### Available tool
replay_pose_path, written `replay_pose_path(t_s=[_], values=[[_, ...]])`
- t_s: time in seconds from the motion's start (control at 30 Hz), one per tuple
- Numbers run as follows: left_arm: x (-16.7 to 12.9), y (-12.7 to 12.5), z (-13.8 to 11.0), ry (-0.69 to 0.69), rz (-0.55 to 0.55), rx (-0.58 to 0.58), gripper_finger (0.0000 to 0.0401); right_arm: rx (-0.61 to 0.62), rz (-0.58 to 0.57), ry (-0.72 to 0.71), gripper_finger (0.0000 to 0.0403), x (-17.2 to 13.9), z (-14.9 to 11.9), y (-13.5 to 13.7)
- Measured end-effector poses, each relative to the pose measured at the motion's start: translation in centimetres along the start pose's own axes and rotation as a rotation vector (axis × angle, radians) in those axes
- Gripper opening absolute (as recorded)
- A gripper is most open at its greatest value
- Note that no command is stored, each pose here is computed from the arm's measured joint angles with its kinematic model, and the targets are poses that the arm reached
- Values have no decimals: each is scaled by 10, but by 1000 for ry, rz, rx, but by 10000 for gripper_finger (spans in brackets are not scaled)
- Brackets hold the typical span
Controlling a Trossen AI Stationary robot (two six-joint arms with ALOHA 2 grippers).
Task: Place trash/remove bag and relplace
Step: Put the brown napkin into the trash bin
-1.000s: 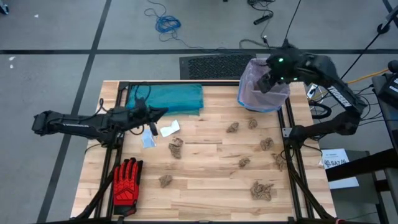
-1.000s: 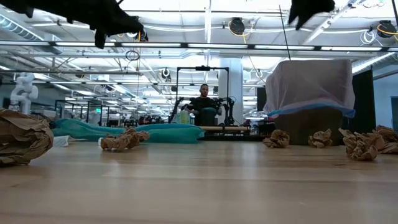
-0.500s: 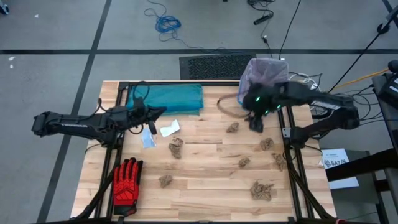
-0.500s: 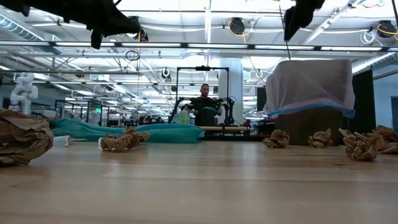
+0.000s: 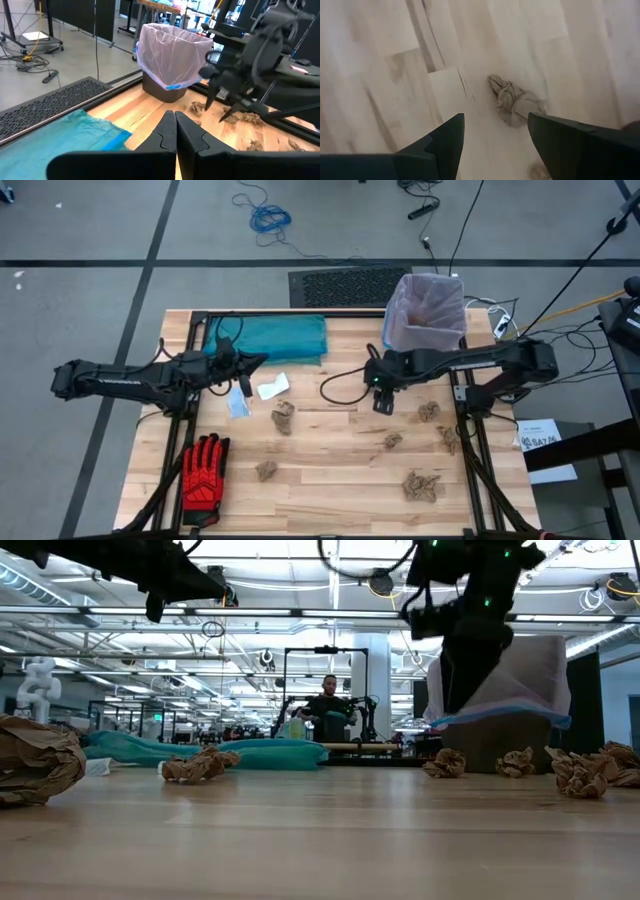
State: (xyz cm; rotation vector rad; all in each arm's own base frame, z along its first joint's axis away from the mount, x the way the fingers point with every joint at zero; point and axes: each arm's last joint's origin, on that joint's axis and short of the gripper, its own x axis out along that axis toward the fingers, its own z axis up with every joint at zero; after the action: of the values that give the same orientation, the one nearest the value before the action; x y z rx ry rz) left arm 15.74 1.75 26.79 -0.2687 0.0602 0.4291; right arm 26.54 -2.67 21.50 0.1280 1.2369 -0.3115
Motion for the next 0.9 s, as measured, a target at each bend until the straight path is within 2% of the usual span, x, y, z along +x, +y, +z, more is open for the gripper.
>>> replay_pose_path(t_s=[0.2,0.43,0.53,0.63,0.8,0.9], values=[[0,0,0,4,-2,-15,0,54,-37,41,212,33,1,0],[0,0,0,4,-2,-15,0,141,-83,80,212,57,4,-6],[0,0,0,4,-2,-15,0,152,-94,116,198,68,3,-7],[0,0,0,4,-2,-15,0,143,-98,135,154,74,3,-6],[0,0,0,4,-2,-16,0,146,-17,150,27,72,4,-3],[0,0,0,4,-2,-16,0,153,53,156,12,64,12,-1]])
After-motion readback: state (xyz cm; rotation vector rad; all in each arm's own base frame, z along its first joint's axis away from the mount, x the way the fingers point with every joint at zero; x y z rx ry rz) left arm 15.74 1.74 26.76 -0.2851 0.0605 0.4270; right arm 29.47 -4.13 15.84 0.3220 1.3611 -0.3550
